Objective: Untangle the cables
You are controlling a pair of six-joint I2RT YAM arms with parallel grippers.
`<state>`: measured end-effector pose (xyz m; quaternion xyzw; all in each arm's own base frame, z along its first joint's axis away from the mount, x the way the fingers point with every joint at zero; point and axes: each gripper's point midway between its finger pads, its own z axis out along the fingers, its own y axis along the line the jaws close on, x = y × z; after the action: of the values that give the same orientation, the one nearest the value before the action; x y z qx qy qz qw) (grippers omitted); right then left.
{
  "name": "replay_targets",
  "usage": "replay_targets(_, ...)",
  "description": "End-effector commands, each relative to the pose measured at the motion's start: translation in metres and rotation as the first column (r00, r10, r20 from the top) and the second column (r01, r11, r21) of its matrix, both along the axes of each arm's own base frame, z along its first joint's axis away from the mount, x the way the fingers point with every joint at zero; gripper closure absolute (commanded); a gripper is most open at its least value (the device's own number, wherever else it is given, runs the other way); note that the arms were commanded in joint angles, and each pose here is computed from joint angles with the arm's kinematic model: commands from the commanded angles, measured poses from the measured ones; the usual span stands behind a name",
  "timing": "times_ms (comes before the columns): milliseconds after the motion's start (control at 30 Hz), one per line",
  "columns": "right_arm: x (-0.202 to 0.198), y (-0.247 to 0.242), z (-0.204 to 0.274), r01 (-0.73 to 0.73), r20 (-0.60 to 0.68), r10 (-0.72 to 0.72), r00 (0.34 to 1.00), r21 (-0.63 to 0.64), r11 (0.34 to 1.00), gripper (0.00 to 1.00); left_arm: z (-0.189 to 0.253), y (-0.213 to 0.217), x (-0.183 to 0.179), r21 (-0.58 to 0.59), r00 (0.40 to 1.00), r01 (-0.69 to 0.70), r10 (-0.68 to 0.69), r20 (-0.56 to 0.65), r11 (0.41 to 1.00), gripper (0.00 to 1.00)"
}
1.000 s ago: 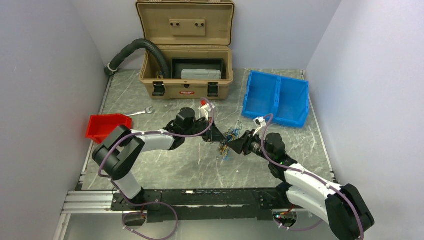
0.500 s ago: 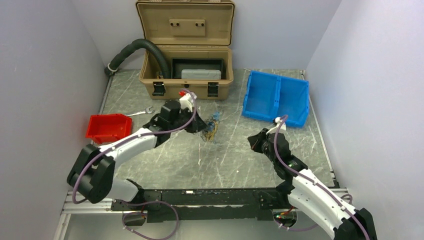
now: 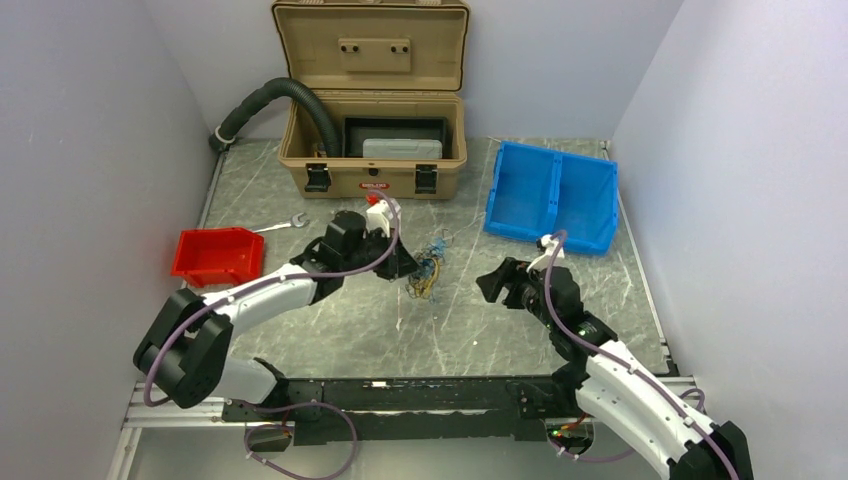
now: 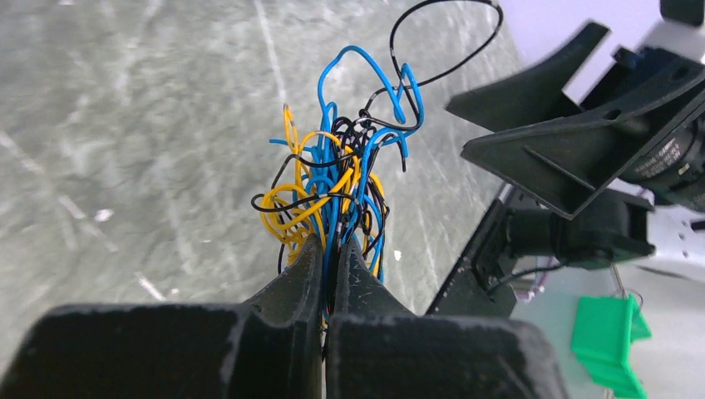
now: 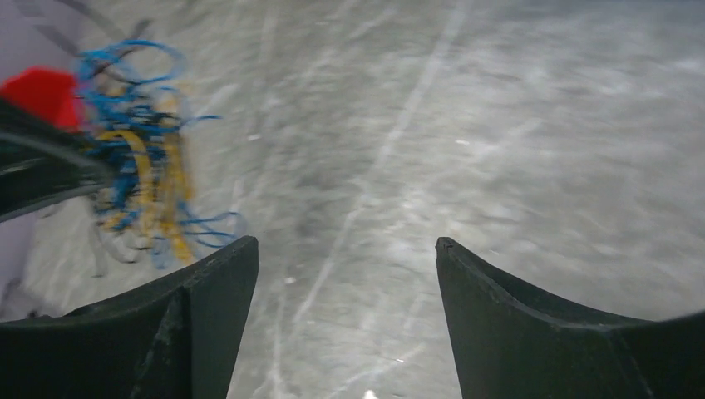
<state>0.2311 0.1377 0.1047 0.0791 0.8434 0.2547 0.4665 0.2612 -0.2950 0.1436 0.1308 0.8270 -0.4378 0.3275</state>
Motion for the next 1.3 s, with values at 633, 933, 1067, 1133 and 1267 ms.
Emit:
replay_targets(633, -0.029, 0.107, 0.082, -0.614, 0.345, 0.521, 0.781, 0.266, 0.743, 0.48, 0.080, -0.079, -0.054, -0.359, 0.937, 0.349, -0.329, 0.118, 0.866, 1.00)
replay_targets(933, 0.009, 0.046, 0.052, -0.194, 0.171, 0.165, 0.971, 0.173, 0.966, 1.00, 0.062, -0.043, -0.017, -0.227, 0.989, 0.147, -0.141, 0.043, 0.963, 1.00)
replay_targets(1067, 0.014, -0.028, 0.021, 0.198, 0.057, -0.199, 0.978, 0.015, 0.980, 1.00, 0.051, 0.004, 0.008, -0.147, 0.999, -0.043, 0.046, 0.020, 0.988, 1.00)
replay_targets(1133, 0.011, -0.043, 0.019, 0.249, 0.060, -0.247, 0.967, -0.029, 0.968, 1.00, 0.043, 0.021, 0.014, -0.099, 0.991, -0.127, 0.130, 0.028, 0.987, 0.99)
replay_targets(1267, 0.005, -0.054, 0.020, 0.285, 0.057, -0.282, 0.958, -0.054, 0.957, 1.00, 0.029, 0.040, 0.018, 0.008, 0.977, -0.210, 0.210, 0.027, 0.978, 0.94)
